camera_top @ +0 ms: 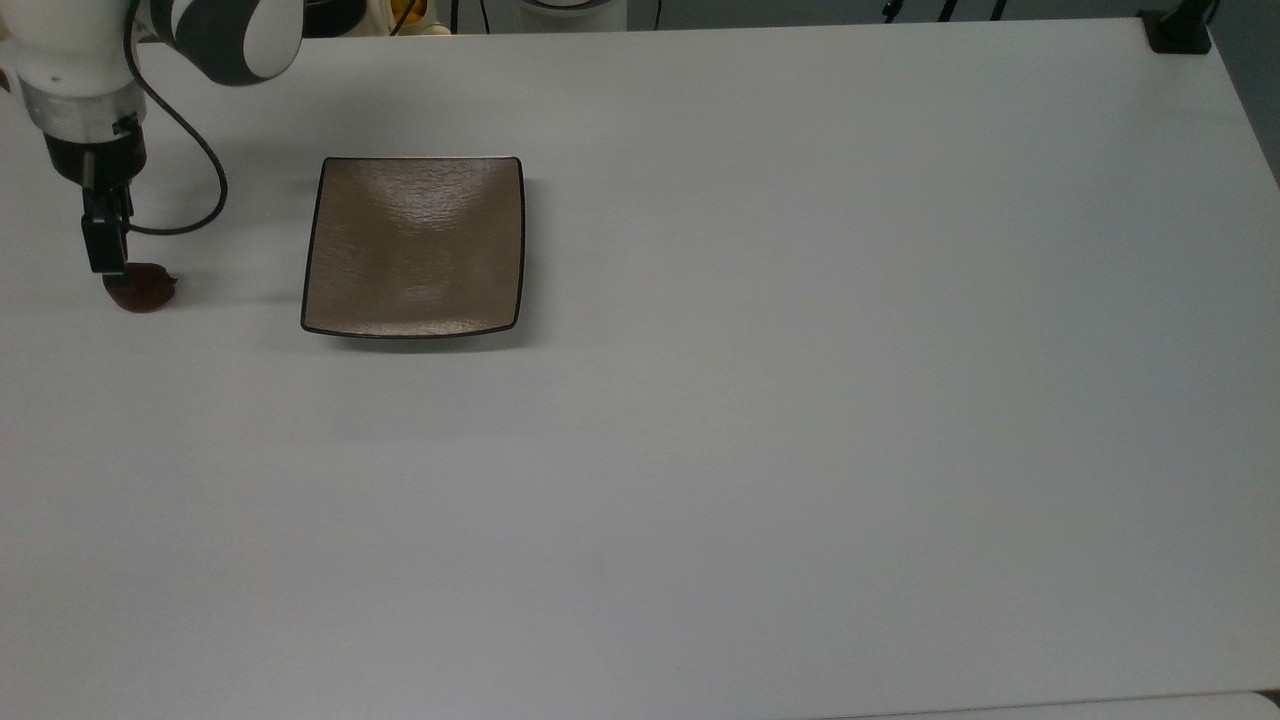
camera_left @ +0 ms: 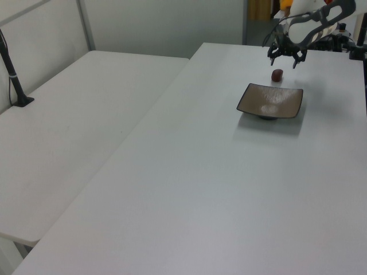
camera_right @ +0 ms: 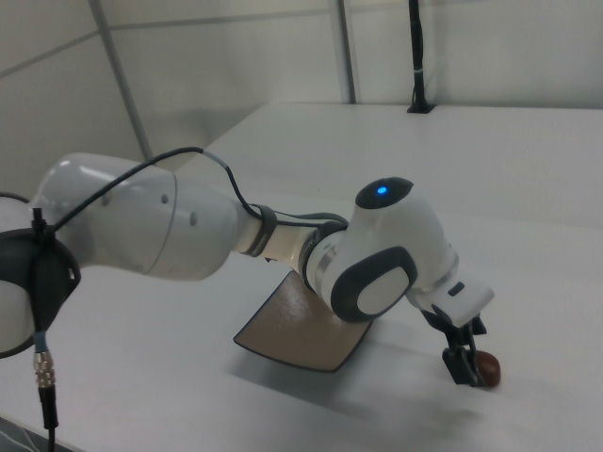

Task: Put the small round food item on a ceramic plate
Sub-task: 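Close the gripper on the dark red food item, then lift the food item and carry it over the brown plate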

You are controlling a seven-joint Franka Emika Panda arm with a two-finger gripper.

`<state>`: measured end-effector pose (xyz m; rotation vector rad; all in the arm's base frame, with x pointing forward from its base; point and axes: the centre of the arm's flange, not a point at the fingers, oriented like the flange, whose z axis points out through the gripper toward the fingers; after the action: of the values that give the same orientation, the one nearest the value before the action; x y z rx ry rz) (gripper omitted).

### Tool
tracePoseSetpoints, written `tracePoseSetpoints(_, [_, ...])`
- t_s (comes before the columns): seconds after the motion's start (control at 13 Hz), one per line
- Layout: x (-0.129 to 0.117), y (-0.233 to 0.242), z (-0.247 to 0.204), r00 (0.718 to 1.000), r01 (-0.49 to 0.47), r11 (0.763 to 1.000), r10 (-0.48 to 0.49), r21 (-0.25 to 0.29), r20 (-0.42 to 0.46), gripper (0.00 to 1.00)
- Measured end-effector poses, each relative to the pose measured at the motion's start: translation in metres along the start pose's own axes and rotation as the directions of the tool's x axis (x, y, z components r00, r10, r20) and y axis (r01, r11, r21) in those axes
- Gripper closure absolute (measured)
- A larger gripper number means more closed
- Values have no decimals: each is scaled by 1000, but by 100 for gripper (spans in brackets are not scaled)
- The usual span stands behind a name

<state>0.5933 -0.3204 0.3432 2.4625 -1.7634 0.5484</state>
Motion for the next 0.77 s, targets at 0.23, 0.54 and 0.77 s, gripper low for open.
tracePoseSetpoints(0.23, [1, -6, 21, 1000, 10, 1000, -10, 1, -20, 1])
tracePoseSetpoints(0.54, [0, -11, 32, 999, 27, 1000, -28, -9, -24, 43])
tracePoseSetpoints(0.77, [1, -12, 31, 998, 50, 999, -51, -18, -36, 82])
